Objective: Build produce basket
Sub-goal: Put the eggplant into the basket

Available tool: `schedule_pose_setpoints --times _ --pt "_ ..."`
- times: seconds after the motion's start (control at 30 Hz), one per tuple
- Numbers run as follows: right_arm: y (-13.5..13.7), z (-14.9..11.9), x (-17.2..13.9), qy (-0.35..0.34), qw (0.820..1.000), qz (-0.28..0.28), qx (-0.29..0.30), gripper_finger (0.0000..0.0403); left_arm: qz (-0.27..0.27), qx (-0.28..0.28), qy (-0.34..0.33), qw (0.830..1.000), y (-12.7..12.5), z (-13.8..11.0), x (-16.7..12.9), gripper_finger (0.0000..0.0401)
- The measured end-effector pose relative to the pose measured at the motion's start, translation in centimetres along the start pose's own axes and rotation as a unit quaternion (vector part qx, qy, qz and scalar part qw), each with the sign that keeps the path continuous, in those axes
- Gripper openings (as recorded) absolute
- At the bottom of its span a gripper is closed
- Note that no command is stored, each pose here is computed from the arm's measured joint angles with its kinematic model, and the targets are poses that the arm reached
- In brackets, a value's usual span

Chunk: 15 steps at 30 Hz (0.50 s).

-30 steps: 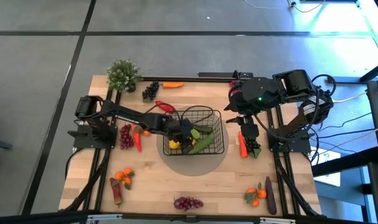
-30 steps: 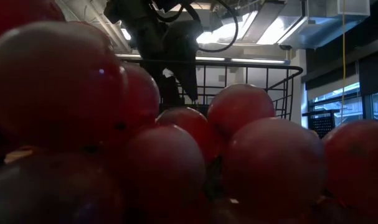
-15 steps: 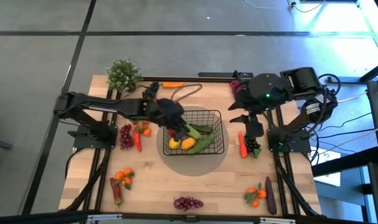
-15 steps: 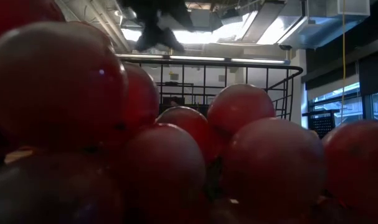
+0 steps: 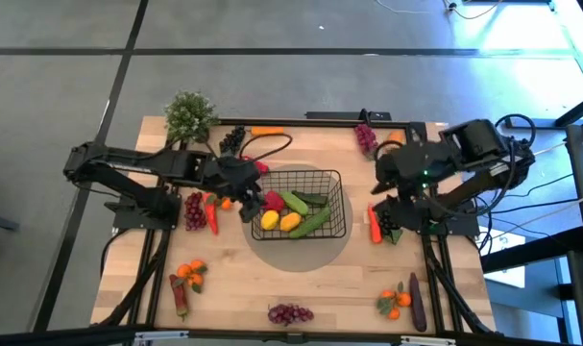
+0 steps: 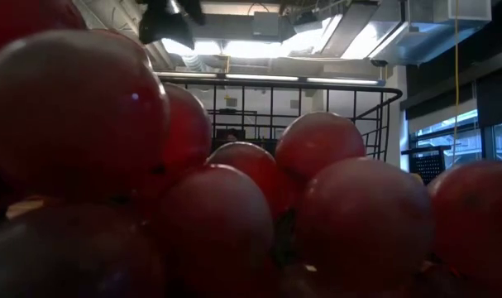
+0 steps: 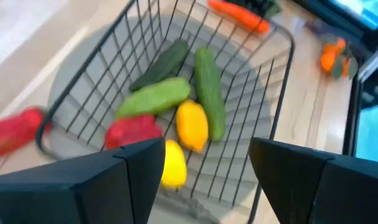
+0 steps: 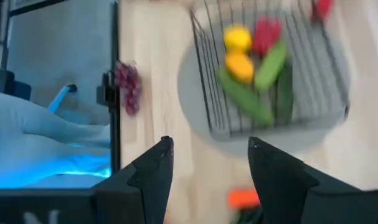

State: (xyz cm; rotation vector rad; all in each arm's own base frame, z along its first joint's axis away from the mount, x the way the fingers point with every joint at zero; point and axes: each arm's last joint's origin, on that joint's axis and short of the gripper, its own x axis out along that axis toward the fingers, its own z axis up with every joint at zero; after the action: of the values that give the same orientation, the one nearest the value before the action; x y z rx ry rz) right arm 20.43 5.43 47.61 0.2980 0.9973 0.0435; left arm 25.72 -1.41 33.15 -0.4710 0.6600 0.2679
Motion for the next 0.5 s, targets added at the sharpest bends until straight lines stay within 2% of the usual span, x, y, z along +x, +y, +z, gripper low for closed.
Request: schedule_pose_setpoints --times 0.2,0.27,0.37,0.5 --pt "0.0 -3.9 2.4 0.081 0.985 -0.018 0.15 0.0194 -0.005 0.005 0.003 1.0 -0.3 -0.2 -0.2 0.022" --pt "0.2 -5.1 3.3 0.114 0.978 -0.021 0.176 0.0194 -0.001 0.005 0.006 1.0 -0.2 -0.3 -0.2 0.022" --pt "0.9 -6.7 5.2 0.177 0.968 -0.019 0.174 0.0194 0.005 0.004 0.017 1.0 0.0 -0.4 -0.2 0.022" --pt "1.9 -8.8 7.6 0.262 0.957 -0.01 0.123 0.0194 -0.015 -0.013 0.031 0.999 0.1 -0.3 -0.1 0.022"
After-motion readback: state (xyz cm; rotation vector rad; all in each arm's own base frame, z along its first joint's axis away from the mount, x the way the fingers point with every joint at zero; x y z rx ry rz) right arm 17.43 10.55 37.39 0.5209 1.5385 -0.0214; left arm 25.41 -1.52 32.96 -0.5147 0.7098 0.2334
